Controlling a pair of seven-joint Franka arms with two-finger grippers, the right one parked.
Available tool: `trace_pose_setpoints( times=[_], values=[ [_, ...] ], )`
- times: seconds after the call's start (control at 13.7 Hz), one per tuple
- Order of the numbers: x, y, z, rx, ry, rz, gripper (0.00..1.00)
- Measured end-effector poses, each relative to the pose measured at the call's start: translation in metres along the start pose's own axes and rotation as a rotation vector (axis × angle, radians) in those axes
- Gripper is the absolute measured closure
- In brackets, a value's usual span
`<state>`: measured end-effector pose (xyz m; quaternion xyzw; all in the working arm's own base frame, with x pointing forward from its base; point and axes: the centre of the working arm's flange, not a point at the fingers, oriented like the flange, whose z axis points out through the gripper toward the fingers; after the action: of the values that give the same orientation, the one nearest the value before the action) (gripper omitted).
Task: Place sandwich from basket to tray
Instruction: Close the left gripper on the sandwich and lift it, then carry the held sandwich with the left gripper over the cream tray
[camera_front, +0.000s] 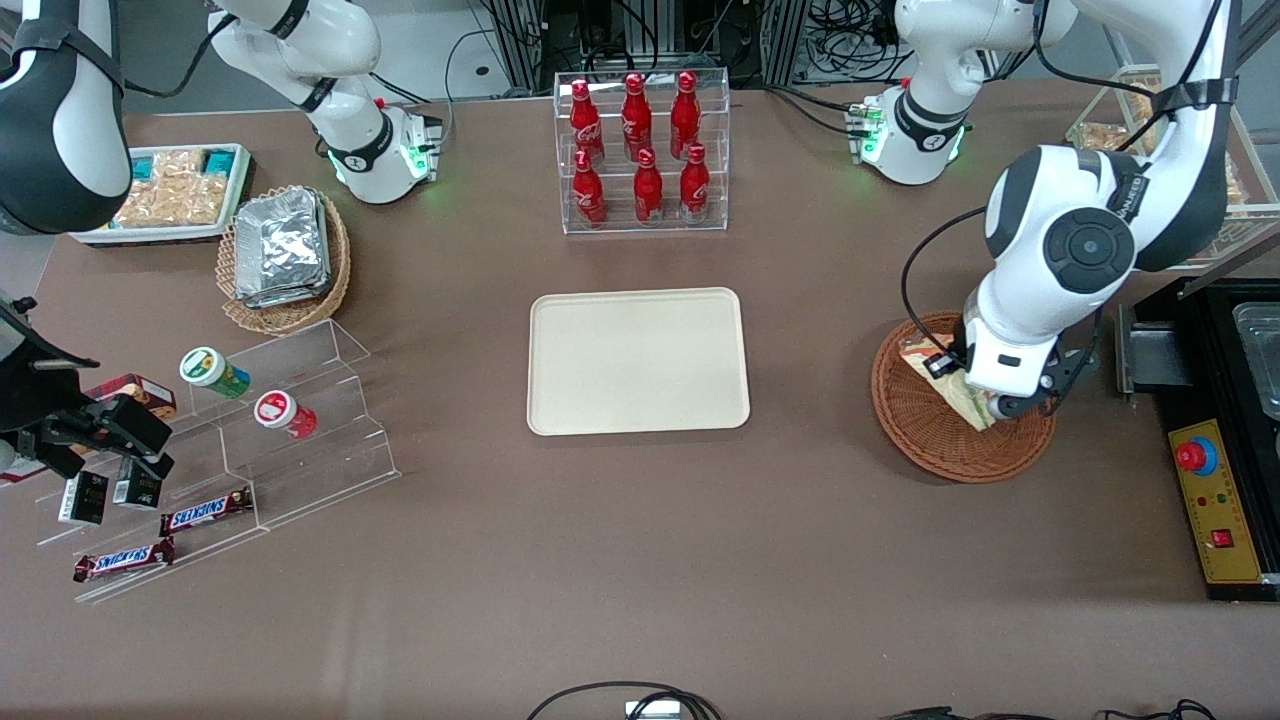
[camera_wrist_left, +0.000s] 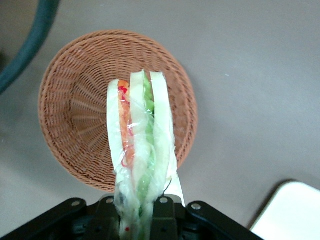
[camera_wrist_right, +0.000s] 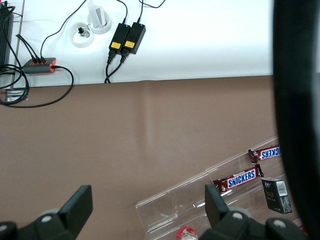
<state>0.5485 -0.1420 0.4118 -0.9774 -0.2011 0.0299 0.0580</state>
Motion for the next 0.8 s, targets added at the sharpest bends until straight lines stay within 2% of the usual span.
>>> trace_pose_setpoints(
  times=[0.37, 0.8],
  values=[
    [-0.052, 0.073, -0.025, -0.025, 0.046, 0.189, 0.84],
    [-0.119, 0.141, -0.001, 0.020, 0.015, 0.354, 0.84]
  ],
)
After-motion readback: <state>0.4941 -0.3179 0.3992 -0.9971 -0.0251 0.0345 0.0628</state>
